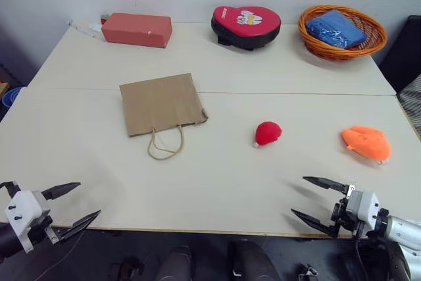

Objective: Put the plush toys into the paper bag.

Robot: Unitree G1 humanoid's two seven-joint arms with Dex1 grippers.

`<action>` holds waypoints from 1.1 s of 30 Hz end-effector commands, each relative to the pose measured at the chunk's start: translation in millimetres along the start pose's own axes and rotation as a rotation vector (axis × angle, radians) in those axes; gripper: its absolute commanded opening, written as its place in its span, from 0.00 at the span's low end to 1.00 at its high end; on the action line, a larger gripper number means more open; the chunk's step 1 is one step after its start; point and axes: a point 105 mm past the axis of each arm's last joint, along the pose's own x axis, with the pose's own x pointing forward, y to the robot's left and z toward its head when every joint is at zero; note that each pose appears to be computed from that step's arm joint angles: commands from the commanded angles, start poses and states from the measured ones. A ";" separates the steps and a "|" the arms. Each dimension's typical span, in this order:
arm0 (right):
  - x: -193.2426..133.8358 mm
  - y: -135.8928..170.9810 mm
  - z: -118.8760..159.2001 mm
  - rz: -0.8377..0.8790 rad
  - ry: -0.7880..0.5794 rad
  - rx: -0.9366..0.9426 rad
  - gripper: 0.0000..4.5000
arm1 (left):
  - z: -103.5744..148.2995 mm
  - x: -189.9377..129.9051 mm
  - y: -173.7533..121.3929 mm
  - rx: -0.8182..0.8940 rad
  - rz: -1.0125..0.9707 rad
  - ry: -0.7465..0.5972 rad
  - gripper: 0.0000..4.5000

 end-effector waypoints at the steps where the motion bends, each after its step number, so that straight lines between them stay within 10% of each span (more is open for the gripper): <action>1: 3.6 -0.7 7.6 -0.001 -0.024 -0.023 0.99 | 5.2 1.2 -1.2 0.006 -0.004 -0.018 1.00; 10: 11.7 -5.2 17.9 -0.038 -0.083 -0.038 0.99 | 22.6 10.6 -1.9 -0.074 -0.060 -0.104 1.00; 20: 52.3 -14.3 85.0 -0.086 -0.347 -0.011 0.99 | 98.9 80.7 6.4 0.148 -0.284 -0.175 1.00; 33: 68.4 -12.0 92.9 -0.120 -0.360 -0.015 0.99 | 102.2 169.8 21.5 0.482 -0.447 -0.067 1.00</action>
